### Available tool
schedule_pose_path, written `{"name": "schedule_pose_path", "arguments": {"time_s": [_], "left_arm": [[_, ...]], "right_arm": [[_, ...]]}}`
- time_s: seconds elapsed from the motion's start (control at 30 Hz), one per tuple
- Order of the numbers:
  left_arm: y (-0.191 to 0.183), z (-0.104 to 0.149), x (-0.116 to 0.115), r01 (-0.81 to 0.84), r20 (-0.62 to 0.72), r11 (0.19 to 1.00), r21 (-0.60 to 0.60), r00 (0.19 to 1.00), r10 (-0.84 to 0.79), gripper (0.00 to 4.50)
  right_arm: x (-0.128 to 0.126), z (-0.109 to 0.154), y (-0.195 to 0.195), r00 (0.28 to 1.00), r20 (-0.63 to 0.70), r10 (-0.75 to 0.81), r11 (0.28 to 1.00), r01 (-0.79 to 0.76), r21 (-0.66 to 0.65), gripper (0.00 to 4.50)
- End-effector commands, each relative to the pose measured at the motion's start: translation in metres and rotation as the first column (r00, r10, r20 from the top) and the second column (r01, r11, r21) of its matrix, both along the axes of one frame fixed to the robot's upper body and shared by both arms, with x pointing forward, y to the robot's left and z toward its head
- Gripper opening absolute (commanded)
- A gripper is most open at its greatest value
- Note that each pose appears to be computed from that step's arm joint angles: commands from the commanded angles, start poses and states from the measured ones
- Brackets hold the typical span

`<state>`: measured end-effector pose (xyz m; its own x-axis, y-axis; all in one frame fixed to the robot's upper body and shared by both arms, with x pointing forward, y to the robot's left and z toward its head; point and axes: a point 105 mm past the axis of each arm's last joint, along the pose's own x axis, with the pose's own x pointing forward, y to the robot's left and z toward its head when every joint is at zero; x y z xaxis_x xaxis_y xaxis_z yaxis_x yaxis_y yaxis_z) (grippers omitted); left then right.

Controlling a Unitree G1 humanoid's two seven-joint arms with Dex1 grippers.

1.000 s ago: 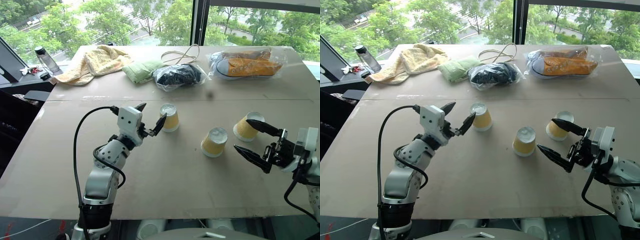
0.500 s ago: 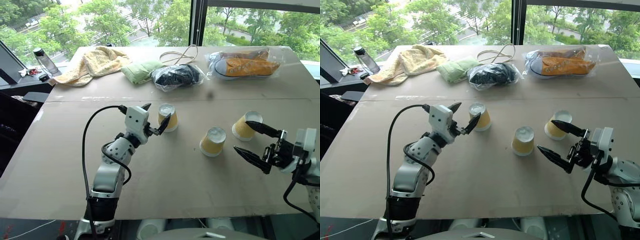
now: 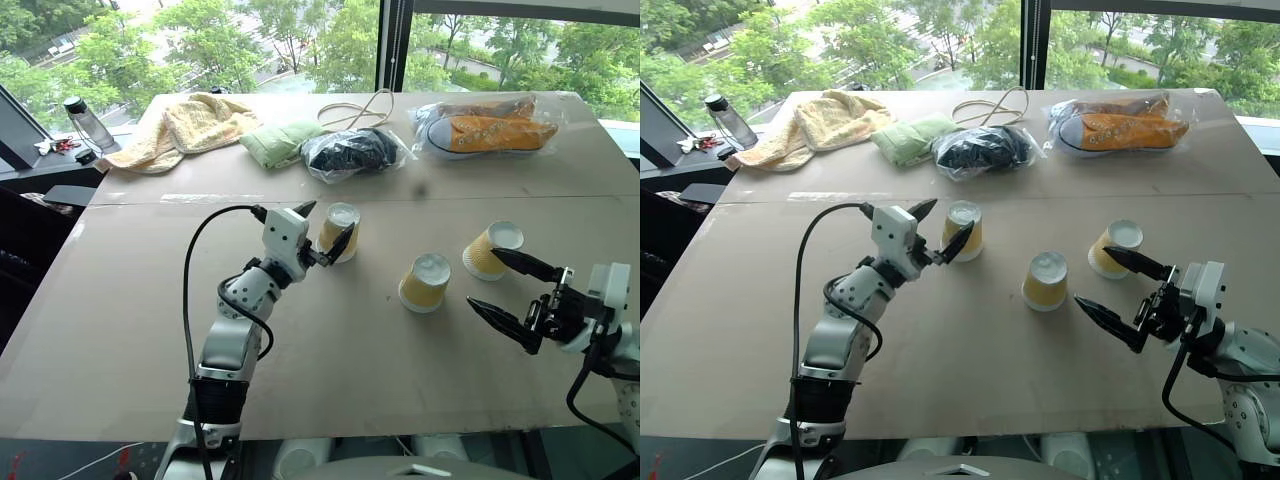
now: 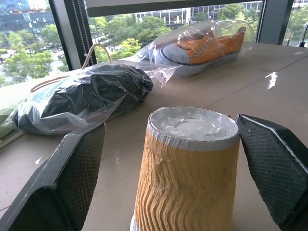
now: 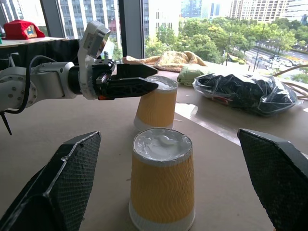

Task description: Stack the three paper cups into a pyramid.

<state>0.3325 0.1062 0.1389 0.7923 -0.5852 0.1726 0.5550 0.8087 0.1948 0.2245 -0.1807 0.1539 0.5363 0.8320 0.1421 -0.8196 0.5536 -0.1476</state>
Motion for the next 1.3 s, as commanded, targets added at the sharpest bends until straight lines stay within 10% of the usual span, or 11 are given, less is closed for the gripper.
{"name": "schedule_pose_path", "arguments": {"time_s": [0.03, 0.63, 0.77, 1.3], "left_arm": [[-0.003, 0.010, -0.001, 0.015, 0.056, 1.000, -0.010, 0.998, -0.015, 4.45], [-0.001, -0.009, 0.003, -0.004, -0.006, 1.000, 0.011, 1.000, 0.005, 4.45], [-0.002, -0.011, 0.002, 0.010, -0.010, 1.000, 0.024, 1.000, -0.010, 2.81], [-0.057, -0.023, -0.046, 0.440, -0.053, 0.893, 0.093, 0.898, -0.437, 2.81]], "right_arm": [[-0.003, 0.010, 0.002, 0.999, 0.052, 0.004, 1.000, -0.004, -0.004, 4.50], [0.000, 0.006, 0.005, 0.999, 0.045, 0.020, 1.000, -0.019, -0.006, 4.50], [-0.001, 0.006, 0.005, 0.999, 0.045, 0.014, 1.000, -0.014, -0.005, 4.50], [-0.006, 0.000, -0.001, 0.999, 0.032, -0.017, 1.000, 0.017, -0.011, 4.50]]}}
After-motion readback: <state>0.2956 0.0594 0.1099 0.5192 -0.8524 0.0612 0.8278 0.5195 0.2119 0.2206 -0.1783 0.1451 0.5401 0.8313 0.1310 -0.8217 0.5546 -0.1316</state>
